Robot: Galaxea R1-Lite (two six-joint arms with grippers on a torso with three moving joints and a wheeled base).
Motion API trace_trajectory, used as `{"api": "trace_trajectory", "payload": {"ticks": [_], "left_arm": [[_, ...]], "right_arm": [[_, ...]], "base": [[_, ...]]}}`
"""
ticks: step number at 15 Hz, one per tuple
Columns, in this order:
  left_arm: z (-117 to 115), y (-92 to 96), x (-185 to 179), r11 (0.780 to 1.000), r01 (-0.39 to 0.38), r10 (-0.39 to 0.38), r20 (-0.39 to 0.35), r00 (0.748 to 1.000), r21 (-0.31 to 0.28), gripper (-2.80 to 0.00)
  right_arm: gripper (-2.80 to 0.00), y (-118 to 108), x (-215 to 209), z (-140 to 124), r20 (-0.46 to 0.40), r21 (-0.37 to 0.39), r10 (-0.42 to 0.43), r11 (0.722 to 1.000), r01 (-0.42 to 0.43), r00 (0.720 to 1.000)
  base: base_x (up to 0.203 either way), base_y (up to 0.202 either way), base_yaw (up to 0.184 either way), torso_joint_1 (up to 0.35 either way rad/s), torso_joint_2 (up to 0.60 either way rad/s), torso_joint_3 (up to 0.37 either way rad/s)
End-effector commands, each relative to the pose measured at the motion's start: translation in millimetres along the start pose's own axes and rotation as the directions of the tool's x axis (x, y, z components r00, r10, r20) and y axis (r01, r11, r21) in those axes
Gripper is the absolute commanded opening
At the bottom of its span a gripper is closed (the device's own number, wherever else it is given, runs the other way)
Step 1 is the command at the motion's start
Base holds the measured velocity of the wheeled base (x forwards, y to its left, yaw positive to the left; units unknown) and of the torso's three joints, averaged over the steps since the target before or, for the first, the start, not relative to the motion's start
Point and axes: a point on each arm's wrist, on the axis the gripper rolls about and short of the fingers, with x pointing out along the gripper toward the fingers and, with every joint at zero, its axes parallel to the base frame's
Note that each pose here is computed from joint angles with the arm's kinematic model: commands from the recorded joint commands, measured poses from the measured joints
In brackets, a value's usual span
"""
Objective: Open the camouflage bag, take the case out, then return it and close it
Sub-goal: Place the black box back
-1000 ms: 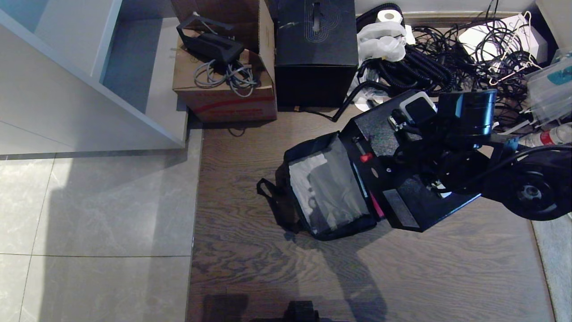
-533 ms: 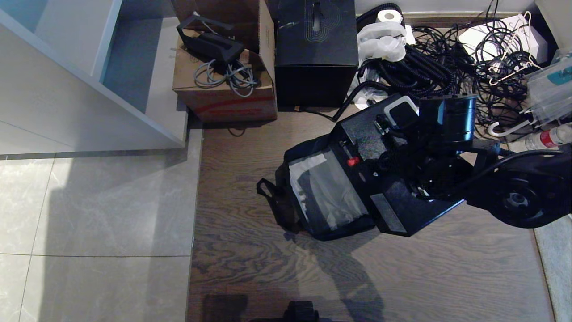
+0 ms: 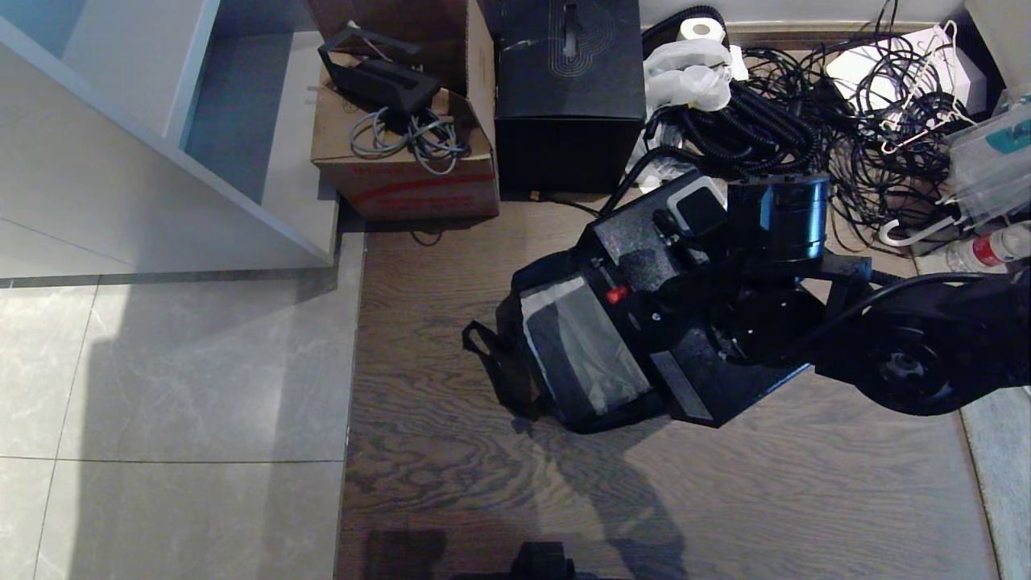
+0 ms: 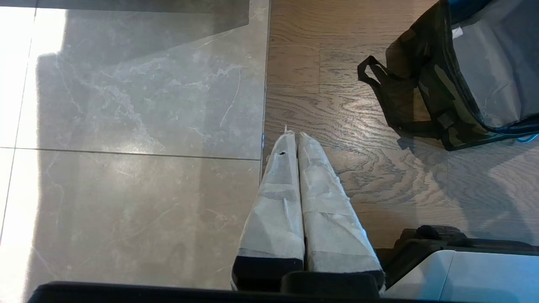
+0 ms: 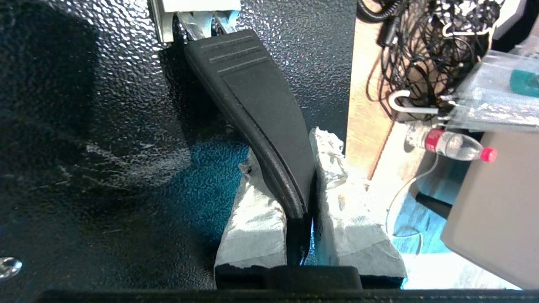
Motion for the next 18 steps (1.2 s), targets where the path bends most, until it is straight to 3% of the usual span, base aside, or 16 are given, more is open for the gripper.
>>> {"api": "trace_trajectory", "payload": {"ticks": [1,18], "left_arm": [[0.0,0.0,0.0,1.0,0.0,0.0,0.0,1.0,0.0,-2.8],[0.0,0.0,0.0,1.0,0.0,0.0,0.0,1.0,0.0,-2.8]], "right_arm": [[-2.8,5.9,0.1,0.9,0.001,-0.007,0.005,1.0,-0.005,1.0],[-2.8,54.6,-12.8,20.6,0.01,-0.02,0.006,1.0,-0.006,1.0]], "base": [[0.0,0.0,0.0,0.0,0.0,0.0],[0.0,0.0,0.0,0.0,0.0,0.0]]}}
